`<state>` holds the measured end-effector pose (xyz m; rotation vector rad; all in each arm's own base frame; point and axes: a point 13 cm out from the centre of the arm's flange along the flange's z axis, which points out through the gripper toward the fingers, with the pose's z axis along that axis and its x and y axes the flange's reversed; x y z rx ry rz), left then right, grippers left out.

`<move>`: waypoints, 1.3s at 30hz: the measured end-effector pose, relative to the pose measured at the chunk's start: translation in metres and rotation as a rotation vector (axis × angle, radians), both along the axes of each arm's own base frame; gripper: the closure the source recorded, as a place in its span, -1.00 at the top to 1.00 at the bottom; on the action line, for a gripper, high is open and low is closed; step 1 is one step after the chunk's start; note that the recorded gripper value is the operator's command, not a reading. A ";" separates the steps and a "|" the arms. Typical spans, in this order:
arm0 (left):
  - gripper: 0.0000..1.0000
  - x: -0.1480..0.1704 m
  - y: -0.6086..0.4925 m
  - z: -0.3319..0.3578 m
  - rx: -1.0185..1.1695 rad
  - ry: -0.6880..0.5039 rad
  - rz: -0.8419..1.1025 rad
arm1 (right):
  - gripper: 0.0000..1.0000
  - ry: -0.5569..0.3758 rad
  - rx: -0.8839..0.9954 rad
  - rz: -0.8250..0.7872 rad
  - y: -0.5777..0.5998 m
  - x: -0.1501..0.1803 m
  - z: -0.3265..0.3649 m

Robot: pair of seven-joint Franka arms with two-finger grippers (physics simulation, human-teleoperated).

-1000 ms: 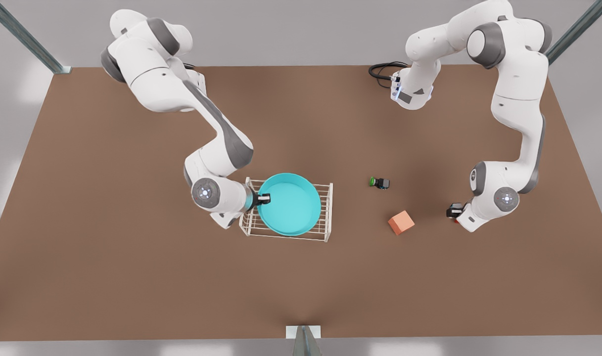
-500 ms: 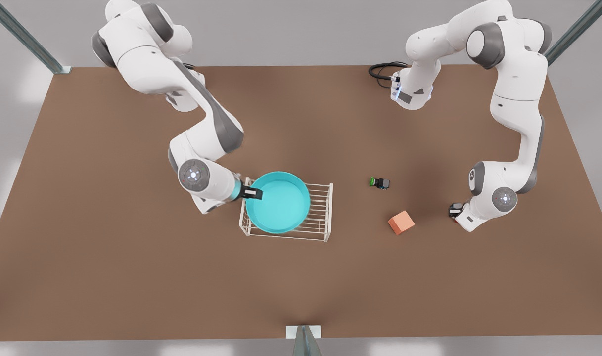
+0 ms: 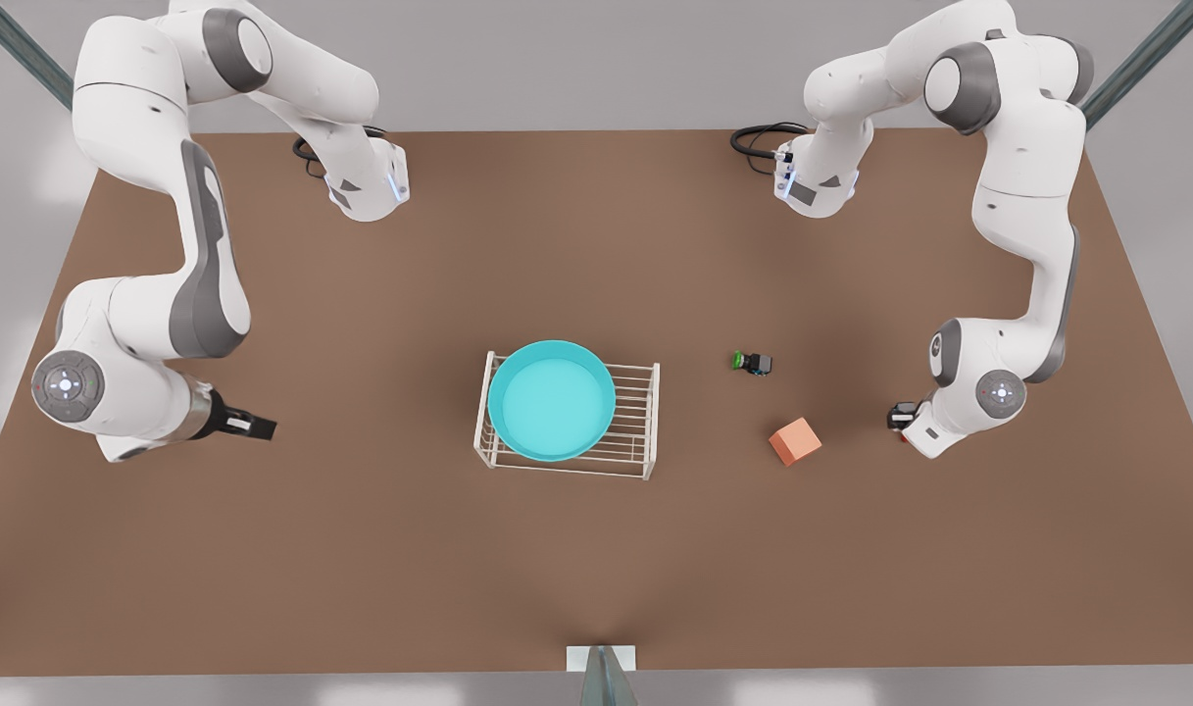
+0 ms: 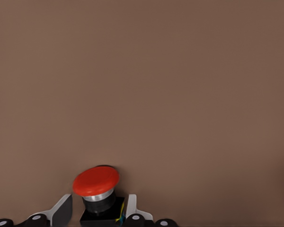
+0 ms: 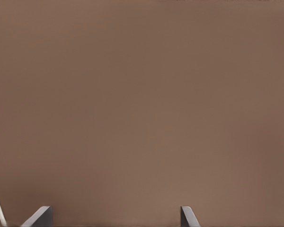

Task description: Place the plate on the shelf with right arm and place the red button switch in the plate with left arm

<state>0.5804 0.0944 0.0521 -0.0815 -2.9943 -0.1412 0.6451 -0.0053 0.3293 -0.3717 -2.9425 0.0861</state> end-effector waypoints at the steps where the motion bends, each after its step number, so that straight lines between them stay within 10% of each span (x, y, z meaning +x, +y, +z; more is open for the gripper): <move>1: 0.34 -0.002 0.000 -0.001 -0.001 0.003 0.000 | 1.00 0.001 0.002 0.020 -0.001 0.000 0.000; 13: 0.16 -0.007 0.000 -0.007 -0.004 0.007 0.003 | 1.00 -0.010 -0.104 0.302 0.036 -0.002 0.036; 28: -0.07 0.000 0.005 0.005 0.008 -0.022 0.015 | 1.00 -0.056 -0.081 0.268 -0.004 0.009 0.065; 39: -0.07 0.059 -0.077 0.105 -0.019 -0.124 -0.024 | 1.00 -0.063 -0.076 0.288 -0.003 0.011 0.065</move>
